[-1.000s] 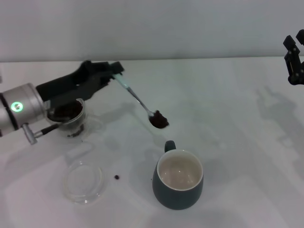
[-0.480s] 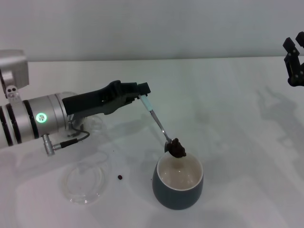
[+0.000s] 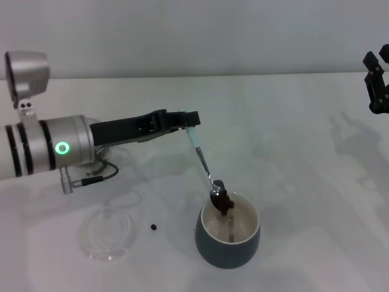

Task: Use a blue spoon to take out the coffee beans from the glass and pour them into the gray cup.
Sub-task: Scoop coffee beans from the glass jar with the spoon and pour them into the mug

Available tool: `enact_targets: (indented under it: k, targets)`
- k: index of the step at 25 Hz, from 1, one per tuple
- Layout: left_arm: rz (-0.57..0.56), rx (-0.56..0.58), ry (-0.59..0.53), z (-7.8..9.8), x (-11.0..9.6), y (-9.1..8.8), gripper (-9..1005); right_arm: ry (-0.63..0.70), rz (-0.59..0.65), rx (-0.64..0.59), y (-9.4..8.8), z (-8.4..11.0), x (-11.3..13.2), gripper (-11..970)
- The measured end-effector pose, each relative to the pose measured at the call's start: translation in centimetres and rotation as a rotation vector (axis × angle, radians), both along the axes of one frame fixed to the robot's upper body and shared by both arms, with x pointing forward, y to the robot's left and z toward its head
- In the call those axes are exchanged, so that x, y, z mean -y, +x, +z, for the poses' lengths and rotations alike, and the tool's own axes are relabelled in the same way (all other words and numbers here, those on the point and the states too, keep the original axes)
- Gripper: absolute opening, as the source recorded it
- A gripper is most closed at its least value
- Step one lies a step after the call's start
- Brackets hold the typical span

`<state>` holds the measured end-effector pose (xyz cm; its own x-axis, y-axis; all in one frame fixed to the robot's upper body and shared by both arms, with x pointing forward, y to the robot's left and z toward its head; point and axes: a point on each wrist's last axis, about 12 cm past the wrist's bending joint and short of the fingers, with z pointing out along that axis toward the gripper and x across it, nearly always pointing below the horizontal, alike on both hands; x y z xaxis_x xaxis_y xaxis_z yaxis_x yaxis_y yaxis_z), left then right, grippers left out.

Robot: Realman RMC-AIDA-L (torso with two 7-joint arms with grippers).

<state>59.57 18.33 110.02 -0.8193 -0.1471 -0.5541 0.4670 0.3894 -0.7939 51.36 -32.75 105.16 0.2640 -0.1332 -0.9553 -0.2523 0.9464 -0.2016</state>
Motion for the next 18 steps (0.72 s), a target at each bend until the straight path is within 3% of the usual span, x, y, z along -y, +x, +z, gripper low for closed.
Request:
enact_targets:
  k: [9, 18]
  targets:
    - [-0.091, 0.139, 0.077, 1.6, 1.8, 1.0, 126, -0.001, 0.003, 0.002, 0.1, 0.0, -0.1, 264]
    - [-0.200, 0.203, 0.141, 2.6, 3.9, 1.3, 125, 0.000, 0.003, 0.003, 0.1, 0.1, -0.1, 264]
